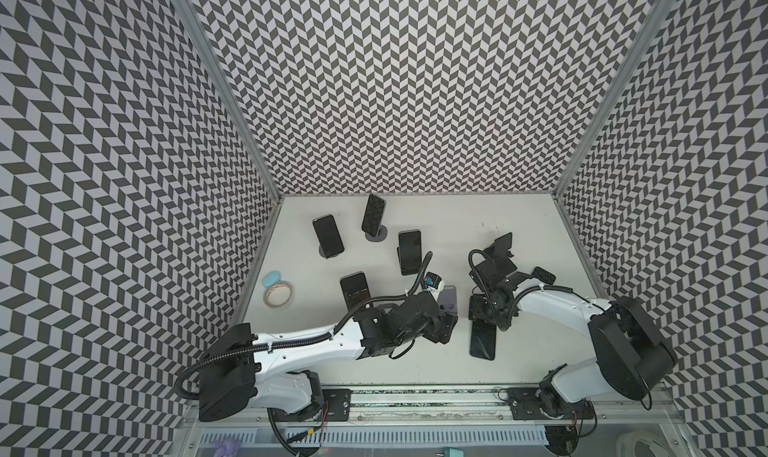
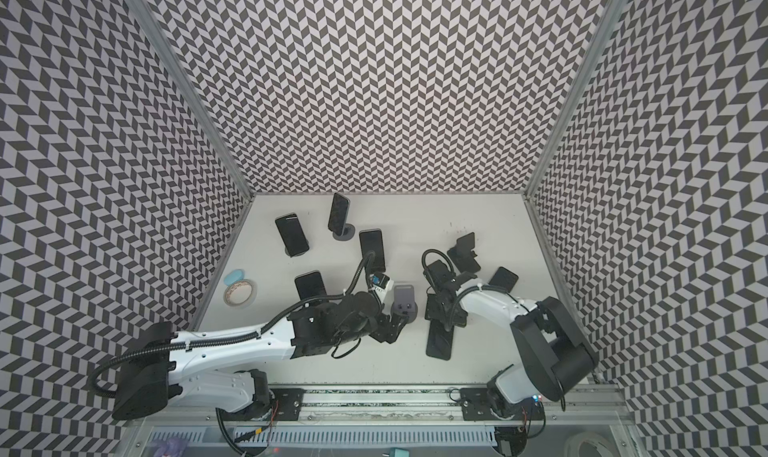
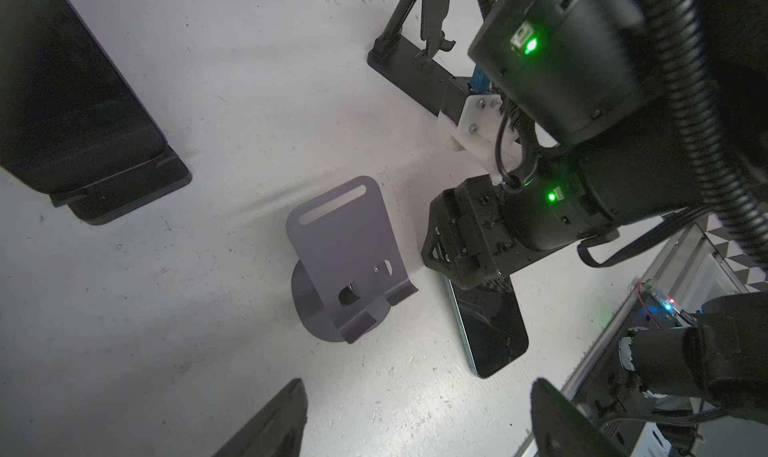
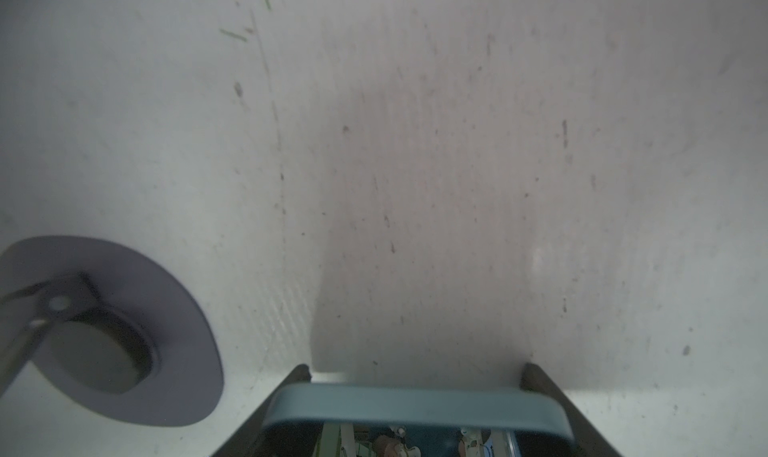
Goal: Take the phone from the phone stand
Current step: 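Set the teal-edged phone flat on the table and open the right gripper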
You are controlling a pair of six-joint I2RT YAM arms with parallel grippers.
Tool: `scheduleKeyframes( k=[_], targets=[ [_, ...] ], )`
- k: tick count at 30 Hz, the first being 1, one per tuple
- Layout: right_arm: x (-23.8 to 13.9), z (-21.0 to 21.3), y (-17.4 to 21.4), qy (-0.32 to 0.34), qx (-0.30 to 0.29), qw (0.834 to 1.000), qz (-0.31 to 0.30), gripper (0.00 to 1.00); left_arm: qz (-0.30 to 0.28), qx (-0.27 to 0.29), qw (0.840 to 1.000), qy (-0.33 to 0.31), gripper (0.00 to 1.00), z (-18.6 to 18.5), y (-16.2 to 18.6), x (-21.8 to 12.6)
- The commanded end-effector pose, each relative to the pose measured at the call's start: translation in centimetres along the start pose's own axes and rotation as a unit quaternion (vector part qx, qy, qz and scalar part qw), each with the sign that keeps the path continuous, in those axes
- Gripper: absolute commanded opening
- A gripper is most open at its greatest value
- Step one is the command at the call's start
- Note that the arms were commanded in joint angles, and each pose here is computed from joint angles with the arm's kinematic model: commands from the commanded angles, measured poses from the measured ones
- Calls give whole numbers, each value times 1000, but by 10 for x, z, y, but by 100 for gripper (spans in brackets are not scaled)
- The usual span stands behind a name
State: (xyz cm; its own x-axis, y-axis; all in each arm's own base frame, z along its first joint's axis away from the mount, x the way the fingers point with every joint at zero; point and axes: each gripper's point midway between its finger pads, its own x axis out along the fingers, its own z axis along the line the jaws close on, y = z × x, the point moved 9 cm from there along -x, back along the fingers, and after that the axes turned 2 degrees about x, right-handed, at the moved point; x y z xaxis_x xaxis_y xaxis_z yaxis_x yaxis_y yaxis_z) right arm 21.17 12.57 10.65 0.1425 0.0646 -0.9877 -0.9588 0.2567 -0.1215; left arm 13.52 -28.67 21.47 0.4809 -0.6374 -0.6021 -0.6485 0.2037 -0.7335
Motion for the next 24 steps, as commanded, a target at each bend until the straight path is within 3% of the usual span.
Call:
scheduleKeyframes(
  k=[1,13,24],
  targets=[
    [15,2,0,0,-6,1000,-7,51,-8,0,1000,1,84,2,-5,2],
    [15,2,4,5,-14,1000,-18,51,-12,4,1000,-3,84,0,-18,2],
    [12,-4,9,9,-14,999,-36,51,-9,-33,999,10,84,4,-9,-4]
  ],
)
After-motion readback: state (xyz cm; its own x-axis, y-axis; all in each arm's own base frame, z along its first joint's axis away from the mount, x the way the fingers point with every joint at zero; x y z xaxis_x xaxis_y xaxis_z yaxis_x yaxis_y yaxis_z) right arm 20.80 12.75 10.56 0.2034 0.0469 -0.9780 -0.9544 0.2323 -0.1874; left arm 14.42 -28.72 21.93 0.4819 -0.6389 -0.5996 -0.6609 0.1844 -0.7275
